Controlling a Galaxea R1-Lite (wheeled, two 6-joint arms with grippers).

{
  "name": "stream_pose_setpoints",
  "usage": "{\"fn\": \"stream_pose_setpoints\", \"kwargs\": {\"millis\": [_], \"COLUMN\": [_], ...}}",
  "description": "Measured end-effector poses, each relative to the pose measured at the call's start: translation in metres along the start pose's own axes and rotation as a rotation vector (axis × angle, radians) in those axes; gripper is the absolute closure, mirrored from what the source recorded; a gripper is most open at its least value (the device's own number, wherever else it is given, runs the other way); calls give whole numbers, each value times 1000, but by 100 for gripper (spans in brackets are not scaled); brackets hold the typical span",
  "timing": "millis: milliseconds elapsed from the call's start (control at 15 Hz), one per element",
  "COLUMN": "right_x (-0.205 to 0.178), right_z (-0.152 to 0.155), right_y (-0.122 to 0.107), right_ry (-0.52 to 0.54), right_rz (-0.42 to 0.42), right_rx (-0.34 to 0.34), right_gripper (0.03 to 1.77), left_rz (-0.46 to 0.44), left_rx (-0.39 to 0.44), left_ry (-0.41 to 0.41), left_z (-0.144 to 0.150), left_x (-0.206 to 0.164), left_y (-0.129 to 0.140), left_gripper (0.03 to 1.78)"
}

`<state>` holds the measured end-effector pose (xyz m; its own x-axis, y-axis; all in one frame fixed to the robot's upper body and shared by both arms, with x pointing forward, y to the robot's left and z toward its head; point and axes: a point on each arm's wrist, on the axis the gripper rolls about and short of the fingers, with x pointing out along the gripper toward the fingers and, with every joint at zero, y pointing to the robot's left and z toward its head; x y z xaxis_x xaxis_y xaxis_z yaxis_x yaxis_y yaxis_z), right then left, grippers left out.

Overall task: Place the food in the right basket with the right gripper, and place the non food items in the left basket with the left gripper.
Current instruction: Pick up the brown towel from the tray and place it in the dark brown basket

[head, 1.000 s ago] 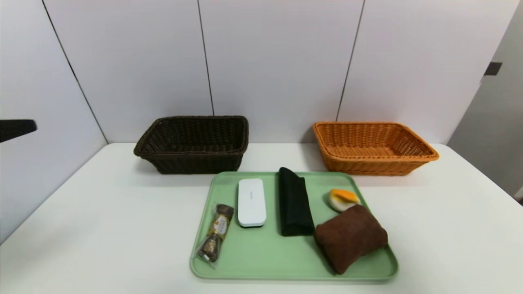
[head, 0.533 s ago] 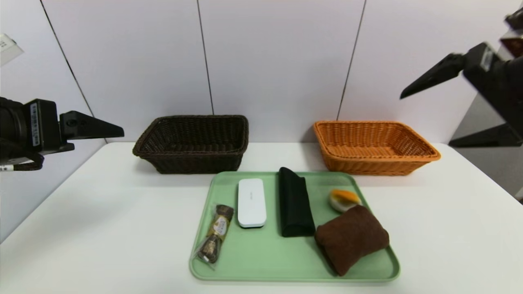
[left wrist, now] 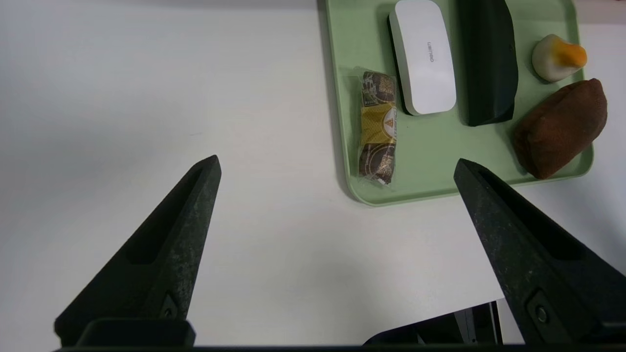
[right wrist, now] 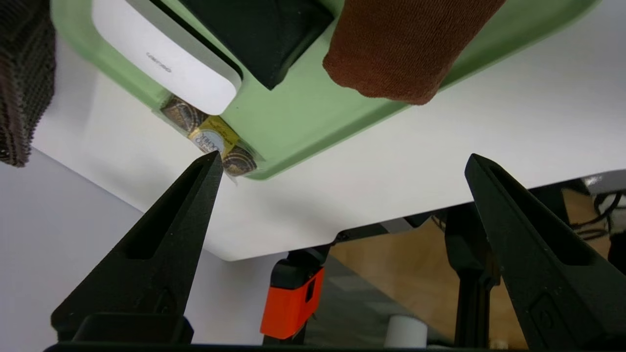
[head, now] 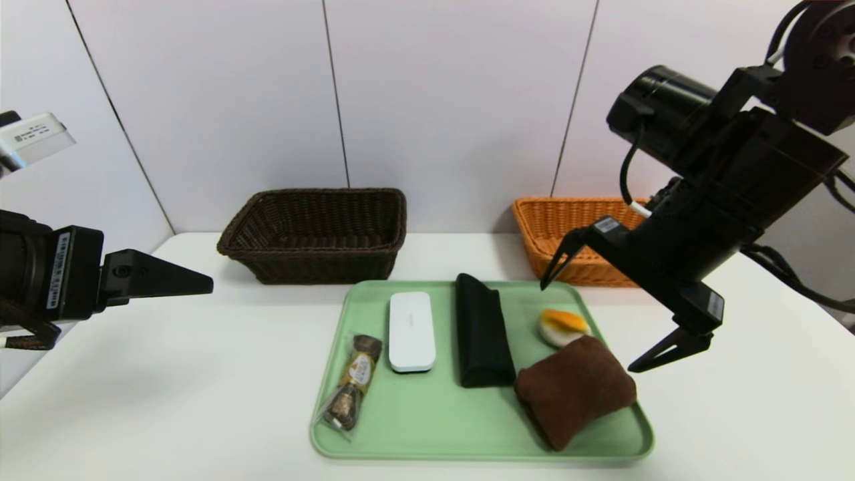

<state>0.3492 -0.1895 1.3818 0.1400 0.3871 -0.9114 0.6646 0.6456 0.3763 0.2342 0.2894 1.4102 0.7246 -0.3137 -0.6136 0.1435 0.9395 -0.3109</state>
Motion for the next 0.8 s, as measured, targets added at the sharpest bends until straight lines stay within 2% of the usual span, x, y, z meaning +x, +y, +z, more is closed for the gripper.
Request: {"fn": "stream_pose_setpoints", "kwargs": {"millis": [200,467,800], "right_x": [23,46,61], "right_z": [9,20,34], "right_y": [3,-5,-14], "right_ry": [26,45,55], "right_rz": [-74,-173,-191], "right_rx": [28,55,73], "right_gripper": [9,9,9], "left_rz": [-3,-10,-12], "left_rx": [0,5,4], "left_ry": [-6,-15,-16], "left_z": [-4,-8,-10], "left_x": [6,9,7], "left_y": [1,3,3], "left_gripper": [12,12,12]}}
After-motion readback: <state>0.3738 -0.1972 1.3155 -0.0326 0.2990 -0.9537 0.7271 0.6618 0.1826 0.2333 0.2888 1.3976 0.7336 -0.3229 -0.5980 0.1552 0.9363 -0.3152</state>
